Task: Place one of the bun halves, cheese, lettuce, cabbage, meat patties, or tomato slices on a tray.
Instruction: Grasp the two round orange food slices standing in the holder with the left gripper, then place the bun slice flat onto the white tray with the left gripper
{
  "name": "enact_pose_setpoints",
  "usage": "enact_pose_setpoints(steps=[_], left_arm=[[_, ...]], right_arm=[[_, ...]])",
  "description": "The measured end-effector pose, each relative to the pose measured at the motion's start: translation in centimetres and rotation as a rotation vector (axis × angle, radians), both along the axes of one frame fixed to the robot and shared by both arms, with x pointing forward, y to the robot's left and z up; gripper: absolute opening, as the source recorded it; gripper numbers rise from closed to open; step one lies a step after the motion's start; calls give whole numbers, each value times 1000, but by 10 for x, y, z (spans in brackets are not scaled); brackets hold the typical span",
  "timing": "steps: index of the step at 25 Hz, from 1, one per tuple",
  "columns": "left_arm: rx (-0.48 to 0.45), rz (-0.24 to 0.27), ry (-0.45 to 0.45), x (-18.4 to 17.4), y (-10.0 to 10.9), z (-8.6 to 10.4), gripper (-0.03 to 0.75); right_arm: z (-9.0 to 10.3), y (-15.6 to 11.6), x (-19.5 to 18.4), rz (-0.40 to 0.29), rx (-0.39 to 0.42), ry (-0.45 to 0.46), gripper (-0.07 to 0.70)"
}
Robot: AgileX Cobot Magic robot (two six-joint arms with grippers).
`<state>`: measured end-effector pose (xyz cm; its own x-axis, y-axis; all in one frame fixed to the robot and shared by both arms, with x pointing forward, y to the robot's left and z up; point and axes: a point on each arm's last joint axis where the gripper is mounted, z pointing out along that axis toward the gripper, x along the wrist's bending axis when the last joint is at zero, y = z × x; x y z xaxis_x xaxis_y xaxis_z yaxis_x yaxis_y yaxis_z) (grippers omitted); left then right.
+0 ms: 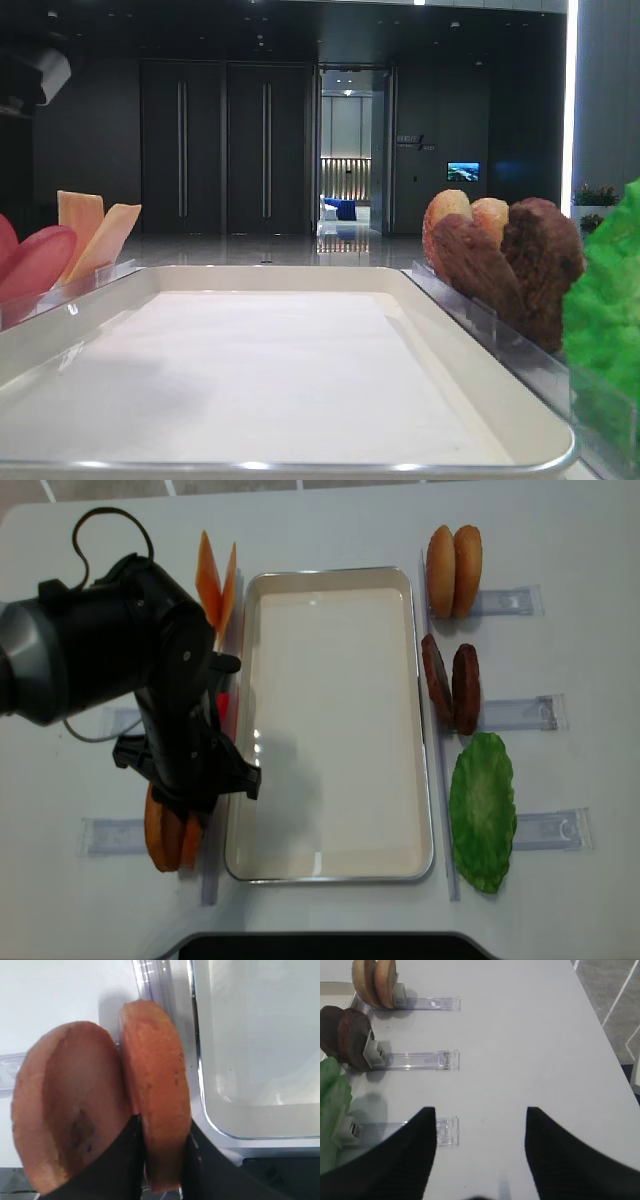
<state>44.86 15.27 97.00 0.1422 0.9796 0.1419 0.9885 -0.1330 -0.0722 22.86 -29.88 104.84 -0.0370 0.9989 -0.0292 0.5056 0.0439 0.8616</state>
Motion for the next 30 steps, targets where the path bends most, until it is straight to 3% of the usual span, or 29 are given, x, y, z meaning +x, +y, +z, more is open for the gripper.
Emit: enact_pose_setpoints(steps=[5, 10, 18, 24, 30], left_arm=[[-10, -2, 11, 1, -2, 3, 156], [-21, 0, 12, 8, -9, 21, 149], [-129, -17, -38, 19, -23, 45, 141], [-155, -21, -68, 15, -21, 56, 141], [-208, -25, -140, 4, -12, 81, 141]], right_arm=[[0, 0, 0, 0, 0, 0, 380], [0, 0, 0, 0, 0, 0, 378], [0, 0, 0, 0, 0, 0, 372], [0, 0, 0, 18, 0, 0, 370], [0, 0, 0, 27, 0, 0, 370]])
